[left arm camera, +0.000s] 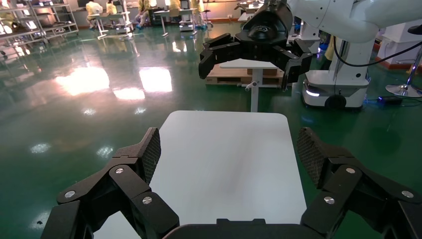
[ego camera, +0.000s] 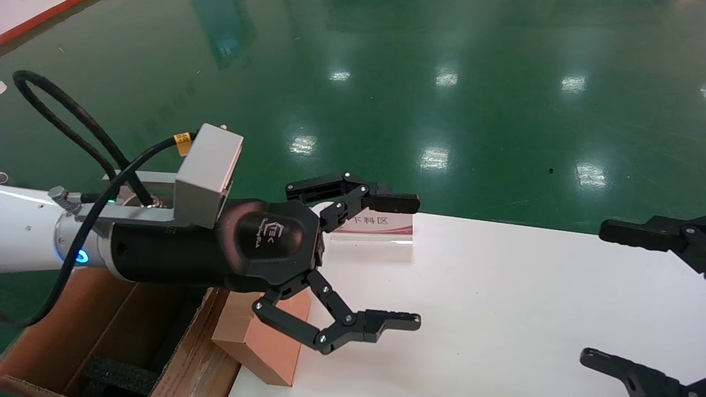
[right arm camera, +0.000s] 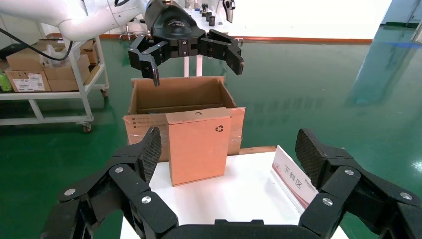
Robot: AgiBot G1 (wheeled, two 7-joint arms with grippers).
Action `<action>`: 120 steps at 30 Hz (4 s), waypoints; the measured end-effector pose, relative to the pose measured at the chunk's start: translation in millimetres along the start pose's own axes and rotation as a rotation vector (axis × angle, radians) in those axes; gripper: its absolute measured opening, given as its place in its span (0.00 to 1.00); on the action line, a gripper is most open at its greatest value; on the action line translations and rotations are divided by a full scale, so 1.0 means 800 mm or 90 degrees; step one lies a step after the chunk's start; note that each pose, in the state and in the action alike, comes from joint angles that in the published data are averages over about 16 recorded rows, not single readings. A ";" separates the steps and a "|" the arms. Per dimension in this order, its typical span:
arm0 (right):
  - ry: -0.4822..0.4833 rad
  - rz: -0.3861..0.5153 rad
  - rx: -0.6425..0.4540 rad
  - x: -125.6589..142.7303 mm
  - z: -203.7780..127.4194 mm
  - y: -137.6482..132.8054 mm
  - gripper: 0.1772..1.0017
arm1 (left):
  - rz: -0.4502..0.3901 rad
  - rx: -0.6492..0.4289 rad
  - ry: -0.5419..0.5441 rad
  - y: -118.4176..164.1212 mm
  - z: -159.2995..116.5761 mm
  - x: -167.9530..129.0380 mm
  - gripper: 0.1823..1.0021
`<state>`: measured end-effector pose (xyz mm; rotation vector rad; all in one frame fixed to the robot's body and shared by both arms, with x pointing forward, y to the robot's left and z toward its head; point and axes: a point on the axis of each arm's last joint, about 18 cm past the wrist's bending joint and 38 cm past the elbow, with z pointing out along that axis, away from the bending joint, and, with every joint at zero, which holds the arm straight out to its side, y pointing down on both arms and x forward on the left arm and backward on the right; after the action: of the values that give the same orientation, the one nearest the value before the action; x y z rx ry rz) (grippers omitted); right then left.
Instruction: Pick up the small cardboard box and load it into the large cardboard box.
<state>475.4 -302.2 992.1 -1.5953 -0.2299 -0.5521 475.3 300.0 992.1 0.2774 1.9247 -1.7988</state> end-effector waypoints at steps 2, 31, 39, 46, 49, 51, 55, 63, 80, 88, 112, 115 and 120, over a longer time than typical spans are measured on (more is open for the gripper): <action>0.000 0.000 0.000 0.000 0.000 0.000 1.00 | 0.000 0.000 0.000 0.000 0.000 0.000 1.00; 0.000 0.000 0.000 0.000 0.000 0.000 1.00 | -0.035 -0.312 -0.013 0.022 0.017 -0.035 1.00; 0.000 0.000 0.000 0.000 0.000 0.000 1.00 | -0.099 -0.467 -0.043 0.021 0.032 -0.059 1.00; 0.000 0.000 0.000 0.000 0.000 0.000 1.00 | -0.173 -0.581 -0.095 0.018 0.036 -0.072 1.00; 0.000 0.000 0.000 0.000 0.000 0.000 1.00 | -0.203 -0.630 -0.127 0.017 0.034 -0.077 1.00; 0.000 0.000 0.000 0.000 0.000 0.000 1.00 | -0.221 -0.663 -0.151 0.016 0.031 -0.080 1.00; 0.000 0.000 0.000 0.000 0.000 0.000 1.00 | -0.252 -0.724 -0.196 0.013 0.028 -0.085 1.00; 0.000 0.000 0.000 0.000 0.000 0.000 1.00 | -0.299 -0.822 -0.259 0.001 0.026 -0.085 1.00; 0.000 0.000 0.000 0.000 0.000 0.000 1.00 | -0.373 -0.934 -0.376 -0.006 0.019 -0.081 1.00; 0.000 0.000 0.000 0.000 0.000 0.000 1.00 | -0.392 -0.929 -0.401 0.003 0.013 -0.083 1.00; 0.000 0.000 0.000 0.000 0.000 0.000 1.00 | -0.445 -0.911 -0.400 0.052 -0.001 -0.077 1.00; 0.000 0.000 0.000 0.000 0.000 0.000 1.00 | -0.447 -0.912 -0.403 0.057 -0.002 -0.077 1.00; 0.000 0.000 0.000 0.000 0.000 0.000 1.00 | -0.448 -0.911 -0.406 0.063 -0.003 -0.077 1.00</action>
<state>475.5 -302.3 992.1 -1.5951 -0.2297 -0.5522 551.5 319.0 977.2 -1.3607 2.3229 -0.2501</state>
